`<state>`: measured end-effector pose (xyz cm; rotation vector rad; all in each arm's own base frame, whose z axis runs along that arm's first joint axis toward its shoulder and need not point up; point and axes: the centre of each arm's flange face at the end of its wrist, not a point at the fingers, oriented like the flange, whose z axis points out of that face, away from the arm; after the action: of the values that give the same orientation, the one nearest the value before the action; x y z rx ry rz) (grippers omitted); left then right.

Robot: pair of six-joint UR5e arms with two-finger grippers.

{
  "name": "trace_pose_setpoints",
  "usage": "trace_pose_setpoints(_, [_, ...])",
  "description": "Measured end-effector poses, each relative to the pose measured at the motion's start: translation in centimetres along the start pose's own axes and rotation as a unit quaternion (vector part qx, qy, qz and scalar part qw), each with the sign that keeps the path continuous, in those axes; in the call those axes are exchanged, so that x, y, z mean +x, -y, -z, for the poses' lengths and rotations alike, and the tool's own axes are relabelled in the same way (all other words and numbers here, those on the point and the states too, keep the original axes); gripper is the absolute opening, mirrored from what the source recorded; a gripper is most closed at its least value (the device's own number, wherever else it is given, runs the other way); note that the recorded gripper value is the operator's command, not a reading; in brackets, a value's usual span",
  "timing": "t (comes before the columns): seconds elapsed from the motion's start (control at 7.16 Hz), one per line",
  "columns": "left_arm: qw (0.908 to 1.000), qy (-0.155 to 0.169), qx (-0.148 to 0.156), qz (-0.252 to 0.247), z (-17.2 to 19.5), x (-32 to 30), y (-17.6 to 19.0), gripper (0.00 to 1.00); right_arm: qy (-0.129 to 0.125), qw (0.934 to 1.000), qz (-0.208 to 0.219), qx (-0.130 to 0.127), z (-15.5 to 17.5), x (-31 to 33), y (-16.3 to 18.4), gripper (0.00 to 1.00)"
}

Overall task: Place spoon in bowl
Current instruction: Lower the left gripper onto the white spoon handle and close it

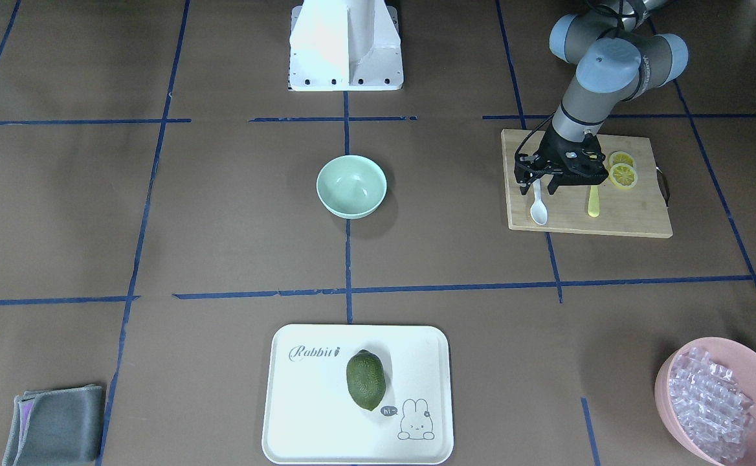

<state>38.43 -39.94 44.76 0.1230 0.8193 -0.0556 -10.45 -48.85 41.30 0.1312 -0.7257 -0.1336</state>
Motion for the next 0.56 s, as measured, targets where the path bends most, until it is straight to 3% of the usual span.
trace_pose_setpoints(0.56, [1.0, -0.007, -0.004, -0.003, 0.78, 0.35, -0.54, 0.0, -0.001, 1.0, -0.001, -0.001, -0.1, -0.01, 0.11, 1.0])
